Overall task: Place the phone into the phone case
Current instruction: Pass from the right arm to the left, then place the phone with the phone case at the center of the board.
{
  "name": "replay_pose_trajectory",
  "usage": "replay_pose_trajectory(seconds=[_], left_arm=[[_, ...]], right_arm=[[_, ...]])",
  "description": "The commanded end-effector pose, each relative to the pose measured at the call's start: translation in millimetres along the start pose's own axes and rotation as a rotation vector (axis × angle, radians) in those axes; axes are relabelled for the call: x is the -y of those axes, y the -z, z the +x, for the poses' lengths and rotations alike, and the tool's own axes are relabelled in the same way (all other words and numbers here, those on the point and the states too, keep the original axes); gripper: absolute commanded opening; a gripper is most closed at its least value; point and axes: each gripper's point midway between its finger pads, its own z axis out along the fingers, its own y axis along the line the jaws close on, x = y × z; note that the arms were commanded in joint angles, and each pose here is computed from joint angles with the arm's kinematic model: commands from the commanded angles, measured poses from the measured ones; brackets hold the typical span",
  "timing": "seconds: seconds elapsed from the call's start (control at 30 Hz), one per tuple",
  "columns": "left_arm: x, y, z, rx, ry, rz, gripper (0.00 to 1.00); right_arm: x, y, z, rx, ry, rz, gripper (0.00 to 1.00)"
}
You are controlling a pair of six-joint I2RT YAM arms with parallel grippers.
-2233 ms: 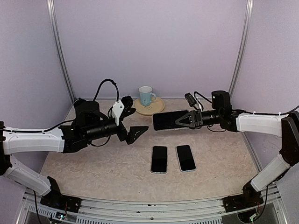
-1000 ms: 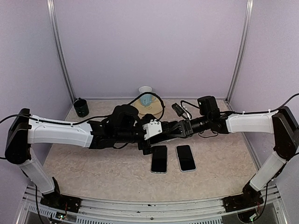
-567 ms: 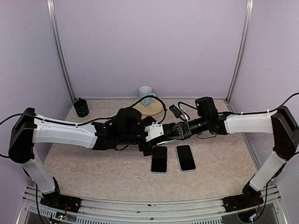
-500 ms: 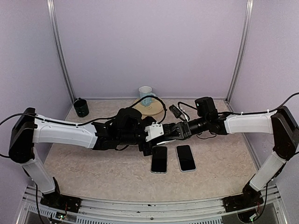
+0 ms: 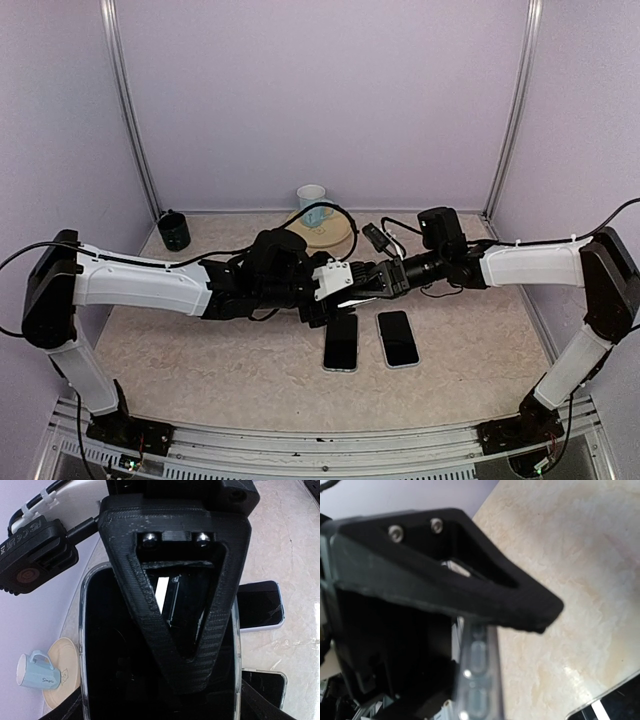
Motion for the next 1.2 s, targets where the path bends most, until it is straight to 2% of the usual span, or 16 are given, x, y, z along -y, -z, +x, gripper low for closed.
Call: replay_pose_trajectory(seconds=[0.0,0.17,0.23,0.37,0.5,0.9,1.17], left_arm=[[-2,-5,-6,0.004,0.007,-0.004,0.74],[-1,-6,-3,-0.004,0.016,0.002,0.48],[-4,-6,-2,-0.006,0.025,-0.004,0.41],[-6,-6,2,-0.018,0.049,-0.015,0.31],[-10,-4,7,-0.034,0.071,-0.036,0.23],[-17,-4,31,-0.130,0.156,-0.113,0.18],[-22,-12,53,-0.239,0.348,-0.158,0.16]], right_arm=[[-23,-2,-12,0.014,0.087,-0.073,0.01],[-22,-3,-13,0.011,0.089,-0.070,0.01],[-21,-2,-13,0.012,0.089,-0.069,0.04],[-21,0,-16,0.020,0.106,-0.049,0.34],[-22,10,-22,0.043,0.118,-0.038,0.50],[-2,48,-34,0.133,0.078,0.038,0.57],[24,67,-38,0.184,0.042,0.169,0.58]])
